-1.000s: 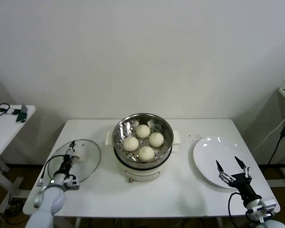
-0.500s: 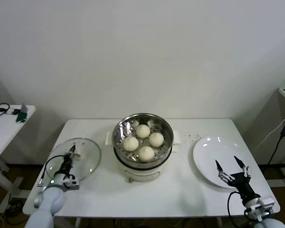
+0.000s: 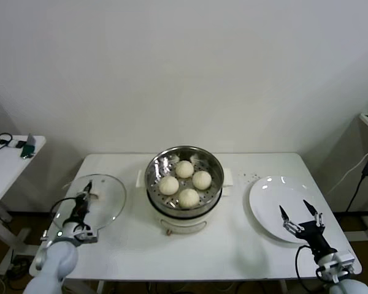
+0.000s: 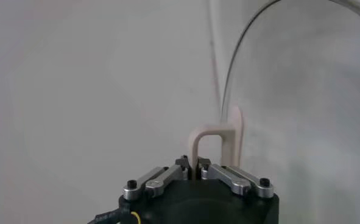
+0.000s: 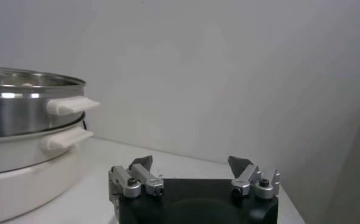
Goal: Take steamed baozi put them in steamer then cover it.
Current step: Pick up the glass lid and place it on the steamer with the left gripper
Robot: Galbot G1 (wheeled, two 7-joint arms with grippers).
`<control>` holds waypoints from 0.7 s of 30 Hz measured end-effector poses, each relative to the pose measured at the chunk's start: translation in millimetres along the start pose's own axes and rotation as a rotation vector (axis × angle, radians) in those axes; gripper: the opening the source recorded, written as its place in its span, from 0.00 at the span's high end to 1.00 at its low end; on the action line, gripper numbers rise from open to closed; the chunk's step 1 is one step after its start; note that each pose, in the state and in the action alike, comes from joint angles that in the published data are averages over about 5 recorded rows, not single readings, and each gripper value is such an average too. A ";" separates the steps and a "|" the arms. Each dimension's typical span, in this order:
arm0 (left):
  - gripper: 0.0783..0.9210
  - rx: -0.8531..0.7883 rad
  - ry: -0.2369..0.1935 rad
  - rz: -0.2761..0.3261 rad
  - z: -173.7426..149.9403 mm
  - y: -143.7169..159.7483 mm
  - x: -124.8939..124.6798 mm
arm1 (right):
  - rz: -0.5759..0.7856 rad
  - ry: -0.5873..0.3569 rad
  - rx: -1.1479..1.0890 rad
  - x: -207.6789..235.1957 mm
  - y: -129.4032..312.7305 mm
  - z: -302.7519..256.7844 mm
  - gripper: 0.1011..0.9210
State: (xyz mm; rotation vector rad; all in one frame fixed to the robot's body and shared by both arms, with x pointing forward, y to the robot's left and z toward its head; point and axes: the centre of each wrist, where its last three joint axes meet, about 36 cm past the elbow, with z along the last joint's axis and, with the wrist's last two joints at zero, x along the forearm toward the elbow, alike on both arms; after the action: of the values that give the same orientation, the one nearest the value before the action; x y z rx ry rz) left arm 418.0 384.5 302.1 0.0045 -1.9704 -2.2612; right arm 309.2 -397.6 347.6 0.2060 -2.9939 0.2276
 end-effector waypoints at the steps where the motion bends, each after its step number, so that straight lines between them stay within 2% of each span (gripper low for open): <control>1: 0.91 0.004 0.003 -0.011 0.0 4.3 2.7 | 0.000 0.000 0.001 -0.7 -0.6 0.0 0.12; 9: 0.91 0.039 0.048 -0.113 -8.8 45.4 28.1 | -0.011 0.007 0.021 -8.1 -5.3 0.9 0.12; 15: 0.91 0.063 0.086 -0.191 -20.6 88.9 41.4 | -0.018 0.013 0.034 -14.9 -7.4 1.7 0.12; 21: 0.91 0.080 0.094 -0.258 -38.6 134.5 51.4 | -0.030 0.022 0.043 -23.9 -5.4 1.0 0.12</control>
State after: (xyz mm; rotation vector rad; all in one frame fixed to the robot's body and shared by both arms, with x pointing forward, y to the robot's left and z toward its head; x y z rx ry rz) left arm 384.9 323.2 433.9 0.3875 -2.1147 -2.2786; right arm 333.4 -400.1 344.0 0.2514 -2.9636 0.2900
